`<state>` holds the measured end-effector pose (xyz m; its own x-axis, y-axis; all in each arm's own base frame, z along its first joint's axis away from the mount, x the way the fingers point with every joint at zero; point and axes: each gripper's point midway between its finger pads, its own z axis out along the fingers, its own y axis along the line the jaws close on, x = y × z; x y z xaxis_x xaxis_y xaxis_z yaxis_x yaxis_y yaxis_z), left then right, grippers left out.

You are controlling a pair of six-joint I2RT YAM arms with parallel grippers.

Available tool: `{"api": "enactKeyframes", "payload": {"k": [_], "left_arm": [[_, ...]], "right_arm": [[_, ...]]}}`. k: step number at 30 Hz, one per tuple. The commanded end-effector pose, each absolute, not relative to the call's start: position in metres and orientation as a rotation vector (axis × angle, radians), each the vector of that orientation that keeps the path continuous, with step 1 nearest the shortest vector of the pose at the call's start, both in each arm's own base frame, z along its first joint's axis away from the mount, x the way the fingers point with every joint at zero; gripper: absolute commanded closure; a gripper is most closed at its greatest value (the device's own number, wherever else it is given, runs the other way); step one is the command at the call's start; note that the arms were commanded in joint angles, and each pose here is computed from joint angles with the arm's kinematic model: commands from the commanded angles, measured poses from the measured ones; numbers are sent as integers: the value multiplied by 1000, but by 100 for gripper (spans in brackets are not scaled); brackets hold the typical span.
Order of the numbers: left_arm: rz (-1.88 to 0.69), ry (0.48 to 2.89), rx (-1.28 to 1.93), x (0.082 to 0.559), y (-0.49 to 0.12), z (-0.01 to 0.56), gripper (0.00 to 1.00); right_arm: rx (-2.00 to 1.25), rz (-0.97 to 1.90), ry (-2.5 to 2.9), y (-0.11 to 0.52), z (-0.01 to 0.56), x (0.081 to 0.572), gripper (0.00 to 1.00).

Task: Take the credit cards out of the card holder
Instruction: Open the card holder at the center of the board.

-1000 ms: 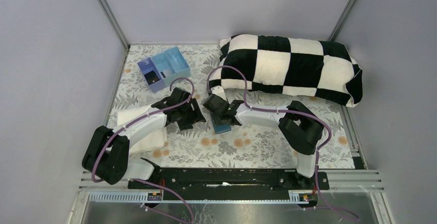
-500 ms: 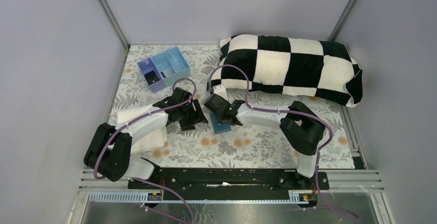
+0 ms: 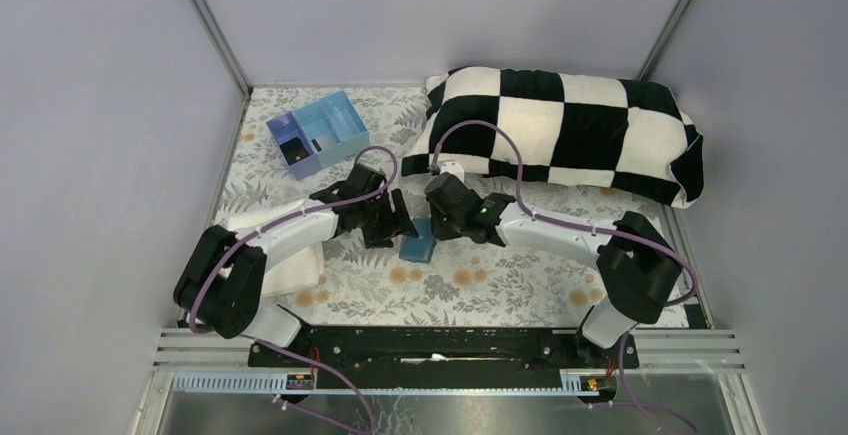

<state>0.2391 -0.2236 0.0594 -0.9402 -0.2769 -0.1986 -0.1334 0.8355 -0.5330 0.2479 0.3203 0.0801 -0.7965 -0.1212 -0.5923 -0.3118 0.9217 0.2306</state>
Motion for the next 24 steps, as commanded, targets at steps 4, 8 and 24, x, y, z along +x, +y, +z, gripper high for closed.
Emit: {"api": "enactKeyframes", "payload": {"k": [4, 8, 24], "left_arm": [[-836, 2695, -206, 253, -248, 74, 29], [-847, 2683, -166, 254, -251, 79, 29], [-767, 2591, -7, 266, -243, 119, 28]], "right_arm": [[-74, 673, 2493, 300, 88, 256, 100], [-19, 781, 2509, 289, 80, 246, 100], [-75, 972, 2330, 307, 158, 250, 100]]}}
